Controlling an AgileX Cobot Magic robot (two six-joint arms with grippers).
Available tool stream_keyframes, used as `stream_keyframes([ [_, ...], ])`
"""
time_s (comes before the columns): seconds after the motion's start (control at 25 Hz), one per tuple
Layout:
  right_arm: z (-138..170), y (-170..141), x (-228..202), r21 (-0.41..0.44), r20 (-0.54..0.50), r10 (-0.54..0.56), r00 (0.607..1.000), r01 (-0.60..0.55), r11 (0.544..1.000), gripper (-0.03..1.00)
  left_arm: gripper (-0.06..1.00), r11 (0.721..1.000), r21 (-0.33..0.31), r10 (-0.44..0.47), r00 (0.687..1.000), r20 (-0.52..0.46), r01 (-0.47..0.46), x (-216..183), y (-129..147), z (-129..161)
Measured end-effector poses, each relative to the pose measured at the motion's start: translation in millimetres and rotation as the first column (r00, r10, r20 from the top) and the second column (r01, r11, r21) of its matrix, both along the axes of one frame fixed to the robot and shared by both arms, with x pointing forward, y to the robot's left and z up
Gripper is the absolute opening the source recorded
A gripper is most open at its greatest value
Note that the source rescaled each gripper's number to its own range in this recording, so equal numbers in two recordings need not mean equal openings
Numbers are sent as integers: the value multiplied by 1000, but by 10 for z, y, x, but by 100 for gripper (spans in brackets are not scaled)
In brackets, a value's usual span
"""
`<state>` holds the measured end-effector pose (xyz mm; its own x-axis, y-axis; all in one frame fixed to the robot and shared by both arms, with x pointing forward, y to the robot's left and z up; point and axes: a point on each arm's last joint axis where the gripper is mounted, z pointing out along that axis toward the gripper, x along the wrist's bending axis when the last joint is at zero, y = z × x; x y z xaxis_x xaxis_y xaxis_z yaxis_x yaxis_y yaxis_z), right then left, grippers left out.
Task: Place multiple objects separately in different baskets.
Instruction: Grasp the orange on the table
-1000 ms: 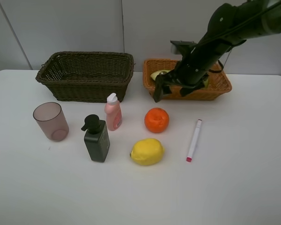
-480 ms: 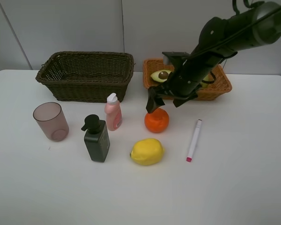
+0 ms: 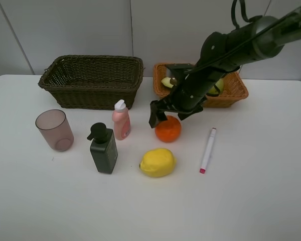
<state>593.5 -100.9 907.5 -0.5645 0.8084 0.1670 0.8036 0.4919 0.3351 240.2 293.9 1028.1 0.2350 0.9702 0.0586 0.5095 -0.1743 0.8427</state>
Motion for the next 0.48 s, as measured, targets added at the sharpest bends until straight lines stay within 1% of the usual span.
stream_keyframes([
  [0.2, -124, -1, 1, -14, -25, 0, 1000, 0, 1000, 100, 89, 1000, 1, 0, 1000, 0, 0, 0, 1, 0],
  [0.48, -127, 0, 6, -13, -21, -2, 1000, 1, 1000, 100, 89, 1000, 1, 0, 1000, 0, 0, 0, 1, 0],
])
